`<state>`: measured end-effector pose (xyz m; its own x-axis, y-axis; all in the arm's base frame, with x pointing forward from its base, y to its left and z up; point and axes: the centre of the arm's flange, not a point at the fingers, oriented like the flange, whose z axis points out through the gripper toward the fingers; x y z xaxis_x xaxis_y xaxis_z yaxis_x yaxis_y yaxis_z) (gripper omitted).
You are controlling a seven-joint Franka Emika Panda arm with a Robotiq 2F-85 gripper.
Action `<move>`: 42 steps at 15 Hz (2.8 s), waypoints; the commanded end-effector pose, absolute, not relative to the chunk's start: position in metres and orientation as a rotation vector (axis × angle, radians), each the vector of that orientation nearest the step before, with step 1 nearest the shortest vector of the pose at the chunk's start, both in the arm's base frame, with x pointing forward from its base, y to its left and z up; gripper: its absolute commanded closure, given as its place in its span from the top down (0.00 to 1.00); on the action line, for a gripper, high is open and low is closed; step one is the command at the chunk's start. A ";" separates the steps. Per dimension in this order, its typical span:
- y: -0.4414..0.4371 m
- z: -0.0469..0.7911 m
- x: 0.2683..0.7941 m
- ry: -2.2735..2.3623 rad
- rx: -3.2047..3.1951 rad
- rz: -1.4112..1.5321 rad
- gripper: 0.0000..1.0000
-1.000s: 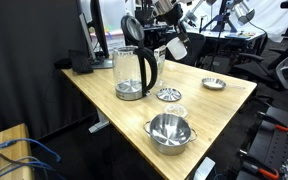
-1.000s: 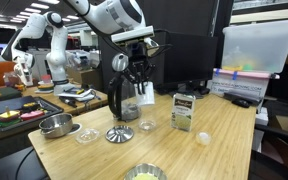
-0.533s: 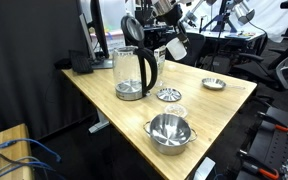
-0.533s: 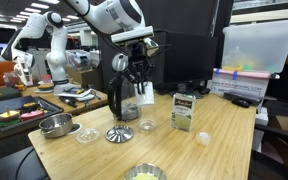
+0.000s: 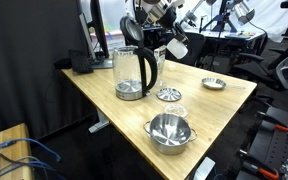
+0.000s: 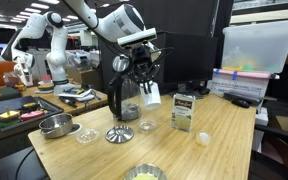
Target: Pour the contents from the white cup into the glass cup then put the white cup on the table
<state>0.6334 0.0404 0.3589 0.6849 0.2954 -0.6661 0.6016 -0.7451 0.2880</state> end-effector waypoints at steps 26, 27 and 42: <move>0.110 0.313 0.696 0.721 1.922 -1.017 0.02; 0.111 0.313 0.697 0.720 1.900 -1.018 0.02; 0.121 0.298 0.700 0.719 1.658 -1.028 0.02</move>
<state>0.6941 0.1153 0.2984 0.4868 0.0298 -0.8730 0.8267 -0.3385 0.4494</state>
